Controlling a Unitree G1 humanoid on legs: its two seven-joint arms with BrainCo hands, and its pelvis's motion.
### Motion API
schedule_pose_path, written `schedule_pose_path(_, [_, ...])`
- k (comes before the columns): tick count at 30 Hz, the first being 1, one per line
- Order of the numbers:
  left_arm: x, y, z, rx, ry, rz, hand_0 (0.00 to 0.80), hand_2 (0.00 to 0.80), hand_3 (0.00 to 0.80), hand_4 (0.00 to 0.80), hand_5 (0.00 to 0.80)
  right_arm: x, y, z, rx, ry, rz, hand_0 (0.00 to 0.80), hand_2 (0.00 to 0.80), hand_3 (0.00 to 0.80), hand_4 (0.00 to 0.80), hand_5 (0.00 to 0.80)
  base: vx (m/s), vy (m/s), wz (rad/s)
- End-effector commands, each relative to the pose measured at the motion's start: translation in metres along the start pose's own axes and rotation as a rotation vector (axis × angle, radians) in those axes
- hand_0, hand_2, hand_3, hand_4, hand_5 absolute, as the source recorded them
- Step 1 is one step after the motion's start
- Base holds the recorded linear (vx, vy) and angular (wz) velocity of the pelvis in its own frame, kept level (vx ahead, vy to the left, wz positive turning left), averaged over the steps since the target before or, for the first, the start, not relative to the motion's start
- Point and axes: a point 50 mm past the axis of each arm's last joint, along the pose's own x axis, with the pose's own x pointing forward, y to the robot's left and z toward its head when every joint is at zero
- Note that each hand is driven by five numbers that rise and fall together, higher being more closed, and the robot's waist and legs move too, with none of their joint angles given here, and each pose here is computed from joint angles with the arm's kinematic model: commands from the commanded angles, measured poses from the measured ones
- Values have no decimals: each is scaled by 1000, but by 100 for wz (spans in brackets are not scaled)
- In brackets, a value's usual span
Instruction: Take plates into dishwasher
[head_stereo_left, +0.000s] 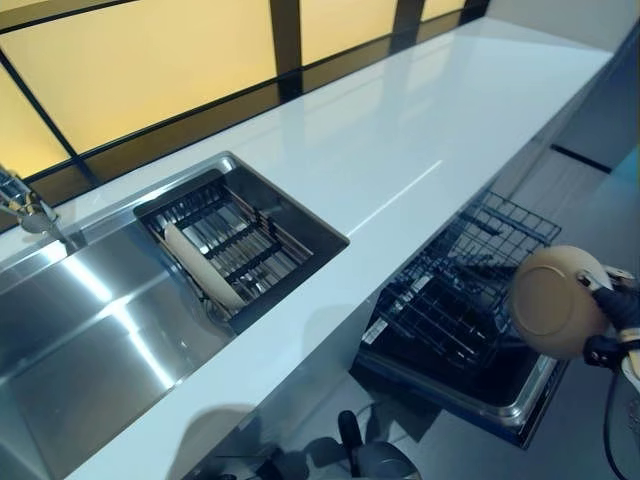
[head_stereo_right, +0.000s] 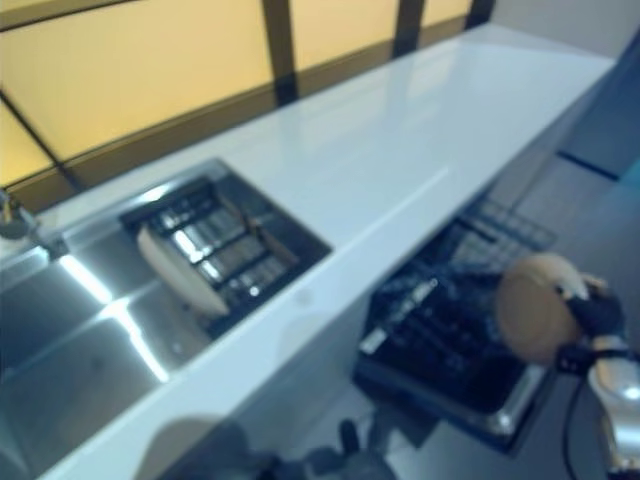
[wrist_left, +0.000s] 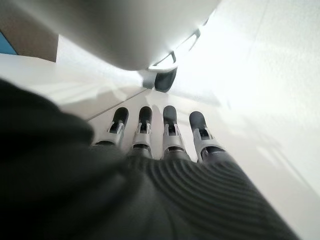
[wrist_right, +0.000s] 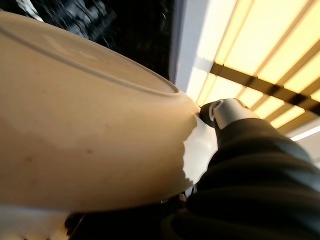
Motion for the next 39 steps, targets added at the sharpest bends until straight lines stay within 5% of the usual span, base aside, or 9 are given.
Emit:
schedule_pose_path(1, [-1,64,60,33,-173,166,0,0,0,0,0,21,2,48,-69,-192,-20,800,800,800,800,800,0,-16,15])
schedule_pose_path(23, [-3,67,95,111,-259,146,0,0,0,0,0,43,44,92,-606,-310,119,800,800,800,800,800,-8,-22,13])
schedule_pose_path(39, [-4,66,109,132,-292,140,0,0,0,0,0,49,81,48,-631,-132,165,800,800,800,800,800,-8,-6,4])
